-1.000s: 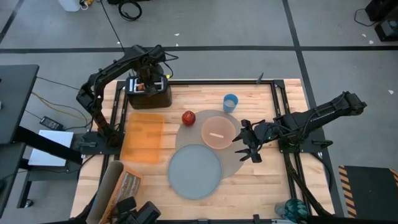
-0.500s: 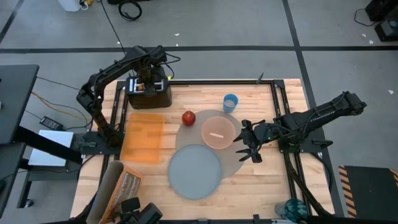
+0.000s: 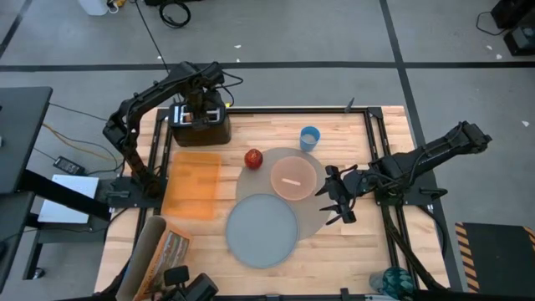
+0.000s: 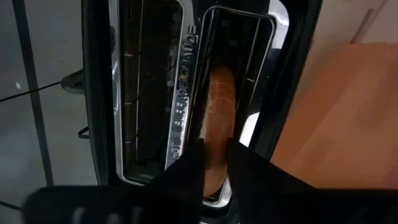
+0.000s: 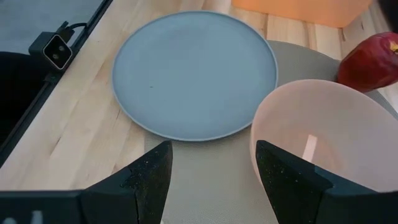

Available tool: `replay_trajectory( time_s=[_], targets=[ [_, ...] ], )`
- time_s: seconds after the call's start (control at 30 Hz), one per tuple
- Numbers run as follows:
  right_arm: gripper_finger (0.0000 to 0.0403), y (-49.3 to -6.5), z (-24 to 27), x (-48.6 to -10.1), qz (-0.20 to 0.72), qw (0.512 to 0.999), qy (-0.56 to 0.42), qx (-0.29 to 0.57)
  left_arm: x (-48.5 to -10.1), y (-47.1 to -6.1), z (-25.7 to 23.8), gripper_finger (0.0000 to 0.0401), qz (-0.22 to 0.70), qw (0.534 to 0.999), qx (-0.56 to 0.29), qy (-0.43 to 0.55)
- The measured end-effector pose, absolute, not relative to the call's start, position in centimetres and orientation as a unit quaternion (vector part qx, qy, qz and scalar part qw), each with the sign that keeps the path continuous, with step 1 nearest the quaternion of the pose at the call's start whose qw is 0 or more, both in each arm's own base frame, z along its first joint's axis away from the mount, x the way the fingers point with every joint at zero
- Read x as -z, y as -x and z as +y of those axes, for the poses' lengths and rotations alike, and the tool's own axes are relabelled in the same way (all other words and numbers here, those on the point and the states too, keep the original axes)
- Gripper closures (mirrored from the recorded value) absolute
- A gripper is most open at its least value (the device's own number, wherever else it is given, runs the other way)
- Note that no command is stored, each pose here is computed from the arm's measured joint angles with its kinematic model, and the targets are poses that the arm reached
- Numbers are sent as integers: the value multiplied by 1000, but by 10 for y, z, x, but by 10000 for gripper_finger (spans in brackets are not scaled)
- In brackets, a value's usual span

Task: Arrange a breakfast setting
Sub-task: Put the toasted bread from the toaster on the blue plate

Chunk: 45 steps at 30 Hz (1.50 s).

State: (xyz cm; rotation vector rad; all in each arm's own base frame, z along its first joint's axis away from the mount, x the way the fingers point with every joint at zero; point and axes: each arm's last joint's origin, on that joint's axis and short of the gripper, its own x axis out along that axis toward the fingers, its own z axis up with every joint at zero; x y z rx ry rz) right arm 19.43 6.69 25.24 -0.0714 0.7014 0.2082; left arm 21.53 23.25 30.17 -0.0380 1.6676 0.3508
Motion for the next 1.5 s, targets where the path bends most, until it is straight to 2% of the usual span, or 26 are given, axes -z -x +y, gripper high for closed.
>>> replay_trajectory(
  time_s=[0.13,0.43,0.7,1.13,1.33,1.5],
  targets=[
    [164,-194,67,-252,343,933,35,-102,-302,-215,232,385,736,659,-155,17],
    [164,-194,67,-252,343,933,35,-102,-310,-216,226,385,737,656,-162,24],
    [164,-194,66,-253,342,934,38,-94,-354,-223,212,385,722,668,-183,-13],
    [164,-196,67,-255,328,939,35,-94,-423,-243,178,384,618,748,-228,-82],
    [164,-197,65,-255,324,943,49,-59,-432,-267,133,384,579,796,-152,-91],
    [164,-196,62,-271,301,950,78,-24,-430,-289,78,384,567,810,-84,-124]
  ],
)
